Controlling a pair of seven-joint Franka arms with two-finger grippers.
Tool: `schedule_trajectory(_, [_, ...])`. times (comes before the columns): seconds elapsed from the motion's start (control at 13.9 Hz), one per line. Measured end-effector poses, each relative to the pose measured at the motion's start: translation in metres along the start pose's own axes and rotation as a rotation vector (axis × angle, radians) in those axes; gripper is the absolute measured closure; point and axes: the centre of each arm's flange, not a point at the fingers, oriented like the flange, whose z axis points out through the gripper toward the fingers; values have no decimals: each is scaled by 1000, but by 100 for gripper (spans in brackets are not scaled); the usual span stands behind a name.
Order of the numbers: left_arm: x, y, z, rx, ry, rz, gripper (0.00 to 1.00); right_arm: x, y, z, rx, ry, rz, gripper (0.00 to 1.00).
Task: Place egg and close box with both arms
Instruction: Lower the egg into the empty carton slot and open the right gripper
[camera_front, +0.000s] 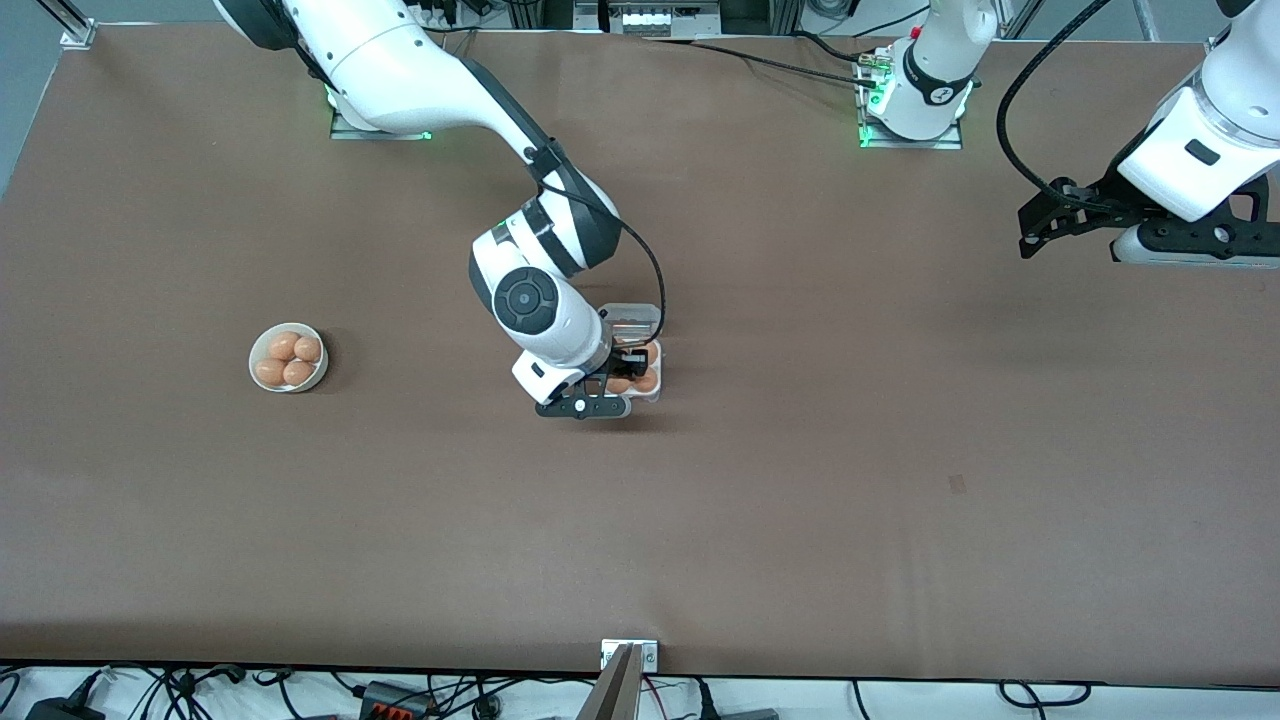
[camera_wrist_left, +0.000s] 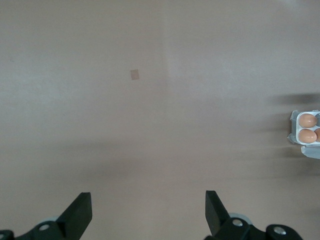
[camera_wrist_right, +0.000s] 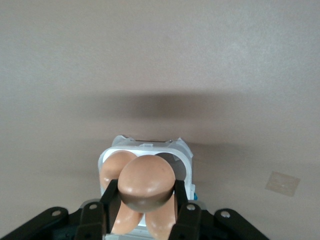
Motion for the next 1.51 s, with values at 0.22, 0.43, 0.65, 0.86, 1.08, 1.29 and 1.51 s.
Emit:
schedule_trajectory(0.22, [0,0,0,0,0,1,0,-3,3,6,-20,-31,2,53])
schedule_trajectory(0.43, [0,0,0,0,0,1,0,-4,4,7,-25,-39,2,53])
schedule_trajectory(0.65, [0,0,0,0,0,1,0,-4,5,11,-29,-45,4,53])
schedule_trajectory(0.86, [0,1,0,0,0,1,0,-4,8,19,-36,-54,7,53])
schedule_trajectory(1.08, [0,1,0,0,0,1,0,-4,7,22,-35,-53,13,51])
schedule_trajectory(1.29, [0,1,0,0,0,1,0,-2,5,16,-29,-44,44,36])
schedule_trajectory(1.51, [0,1,0,0,0,1,0,9,2,-24,-5,5,52,7])
